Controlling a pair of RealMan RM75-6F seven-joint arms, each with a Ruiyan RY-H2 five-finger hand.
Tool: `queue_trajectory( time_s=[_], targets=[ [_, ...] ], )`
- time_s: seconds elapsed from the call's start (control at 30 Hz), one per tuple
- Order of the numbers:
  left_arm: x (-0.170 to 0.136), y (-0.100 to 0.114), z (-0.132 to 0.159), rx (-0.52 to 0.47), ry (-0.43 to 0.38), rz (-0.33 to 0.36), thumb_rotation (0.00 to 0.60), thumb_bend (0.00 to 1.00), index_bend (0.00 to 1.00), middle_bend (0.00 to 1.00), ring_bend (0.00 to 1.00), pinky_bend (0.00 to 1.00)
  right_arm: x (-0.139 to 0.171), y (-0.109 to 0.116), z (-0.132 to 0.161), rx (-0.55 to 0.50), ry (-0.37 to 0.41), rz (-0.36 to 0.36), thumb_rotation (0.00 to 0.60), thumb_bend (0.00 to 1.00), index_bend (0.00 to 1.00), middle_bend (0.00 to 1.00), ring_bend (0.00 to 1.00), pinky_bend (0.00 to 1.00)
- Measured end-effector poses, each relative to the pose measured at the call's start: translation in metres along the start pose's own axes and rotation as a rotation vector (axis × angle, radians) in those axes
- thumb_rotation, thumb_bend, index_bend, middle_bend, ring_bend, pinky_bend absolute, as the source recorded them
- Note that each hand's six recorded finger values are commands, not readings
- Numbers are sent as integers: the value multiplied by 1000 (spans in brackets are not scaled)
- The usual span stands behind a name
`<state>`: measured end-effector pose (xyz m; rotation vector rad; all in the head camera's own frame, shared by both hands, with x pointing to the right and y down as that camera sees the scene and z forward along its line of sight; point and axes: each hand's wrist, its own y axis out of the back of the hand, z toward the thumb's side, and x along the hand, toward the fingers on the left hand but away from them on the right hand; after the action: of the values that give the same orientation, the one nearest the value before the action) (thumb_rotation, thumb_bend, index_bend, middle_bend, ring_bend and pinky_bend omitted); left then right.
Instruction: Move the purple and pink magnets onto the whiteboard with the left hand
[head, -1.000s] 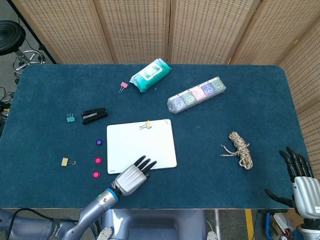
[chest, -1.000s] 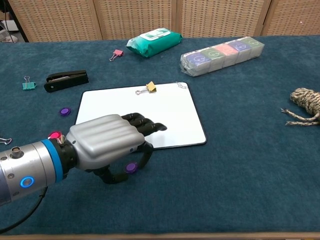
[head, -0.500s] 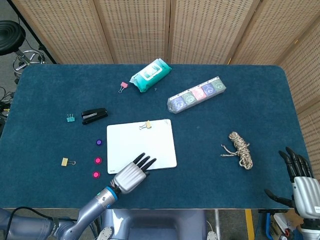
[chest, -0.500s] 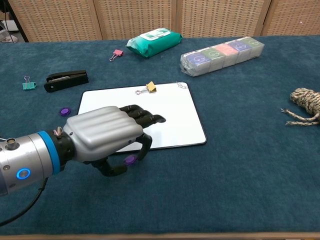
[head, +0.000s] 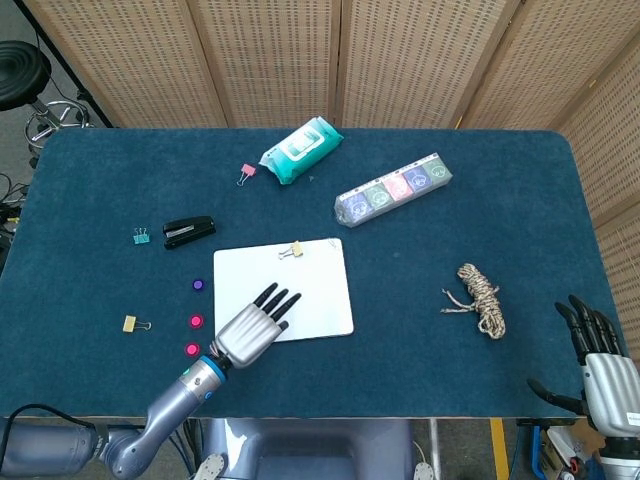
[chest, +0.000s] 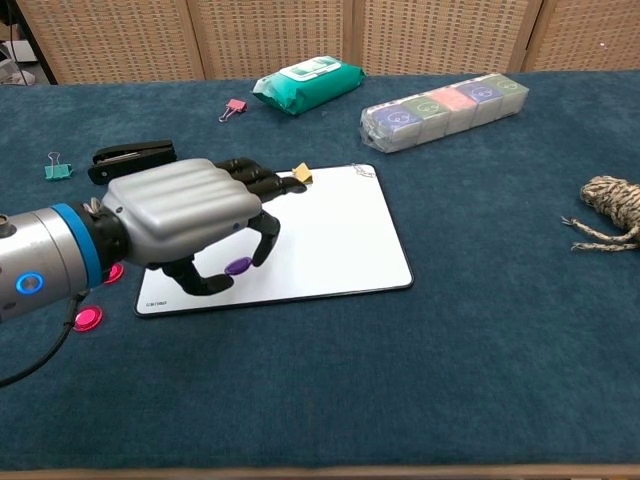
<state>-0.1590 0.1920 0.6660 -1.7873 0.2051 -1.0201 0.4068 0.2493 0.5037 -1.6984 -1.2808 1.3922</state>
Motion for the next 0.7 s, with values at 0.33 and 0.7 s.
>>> queue_trajectory(
  time_s=[0.33, 0.7],
  targets=[
    [22, 8, -42, 58, 93, 11, 600, 336, 512, 0, 0, 0, -3, -2, -1, -3, -12, 8, 600, 0, 81, 0, 0, 0],
    [47, 4, -79, 131, 165, -16, 600, 336, 512, 0, 0, 0, -8, -5, -9, -1, -45, 16, 600, 0, 80, 0, 0, 0]
  ],
)
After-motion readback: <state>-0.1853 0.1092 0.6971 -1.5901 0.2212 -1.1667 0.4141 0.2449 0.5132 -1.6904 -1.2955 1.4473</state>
